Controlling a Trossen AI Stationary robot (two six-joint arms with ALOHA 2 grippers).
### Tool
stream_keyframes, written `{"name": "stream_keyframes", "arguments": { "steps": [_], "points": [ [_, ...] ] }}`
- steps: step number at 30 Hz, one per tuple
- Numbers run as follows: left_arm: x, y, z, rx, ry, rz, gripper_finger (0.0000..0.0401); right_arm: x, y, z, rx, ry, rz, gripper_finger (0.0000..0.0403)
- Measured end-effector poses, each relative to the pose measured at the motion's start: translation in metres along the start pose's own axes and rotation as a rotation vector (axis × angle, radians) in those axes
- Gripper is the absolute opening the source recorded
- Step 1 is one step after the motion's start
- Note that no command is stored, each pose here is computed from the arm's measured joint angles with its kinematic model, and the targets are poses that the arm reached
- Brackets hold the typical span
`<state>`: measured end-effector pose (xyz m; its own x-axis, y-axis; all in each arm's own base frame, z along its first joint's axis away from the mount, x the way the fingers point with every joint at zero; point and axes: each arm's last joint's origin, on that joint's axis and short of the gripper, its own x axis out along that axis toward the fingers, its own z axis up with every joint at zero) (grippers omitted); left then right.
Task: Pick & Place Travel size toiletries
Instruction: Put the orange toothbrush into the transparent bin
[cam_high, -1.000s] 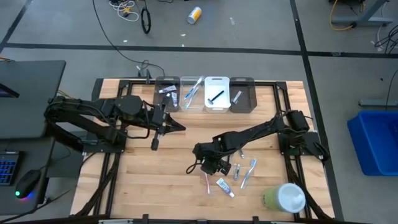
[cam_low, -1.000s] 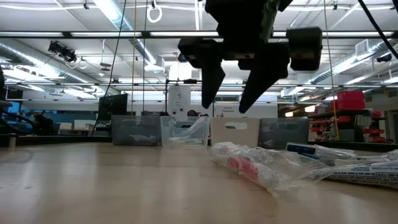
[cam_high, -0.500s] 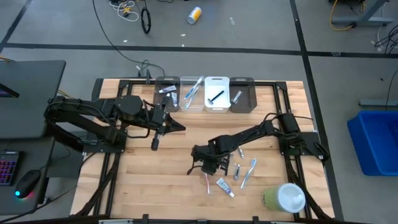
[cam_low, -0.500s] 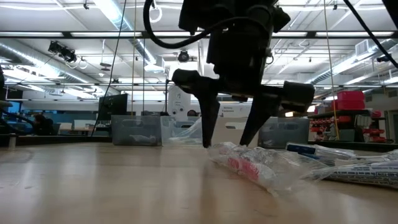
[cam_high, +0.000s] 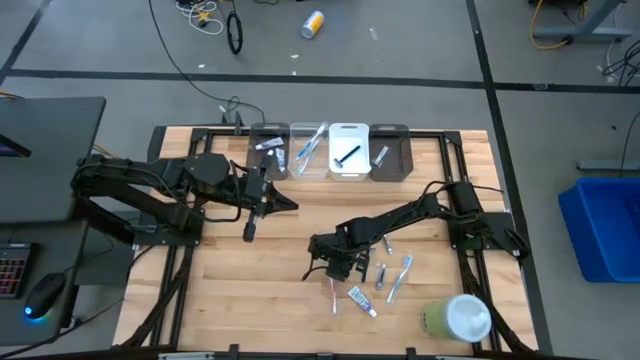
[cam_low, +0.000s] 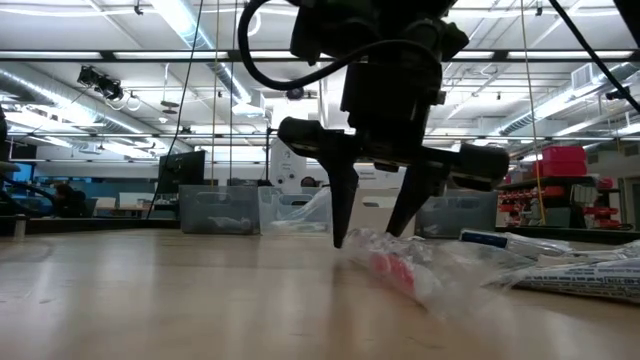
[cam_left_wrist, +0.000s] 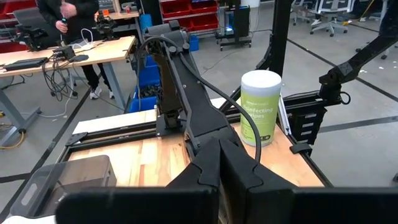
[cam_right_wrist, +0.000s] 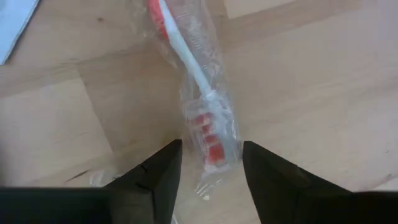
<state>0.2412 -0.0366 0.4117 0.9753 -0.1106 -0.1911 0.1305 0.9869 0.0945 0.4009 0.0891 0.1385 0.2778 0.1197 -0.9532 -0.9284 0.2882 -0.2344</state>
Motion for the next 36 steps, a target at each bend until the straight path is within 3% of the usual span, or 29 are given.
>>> {"name": "stream_keyframes", "arguments": {
  "steps": [12,36],
  "points": [
    [0.000,0.000,0.000,0.001,0.003,0.000,0.0005,0.000,0.001,0.000,-0.022,0.006,0.007,0.0087],
    [0.000,0.001,0.000,-0.006,0.002,0.026,0.0007,-0.024,-0.001,0.002,-0.021,-0.012,-0.034,0.0082]
  ]
}}
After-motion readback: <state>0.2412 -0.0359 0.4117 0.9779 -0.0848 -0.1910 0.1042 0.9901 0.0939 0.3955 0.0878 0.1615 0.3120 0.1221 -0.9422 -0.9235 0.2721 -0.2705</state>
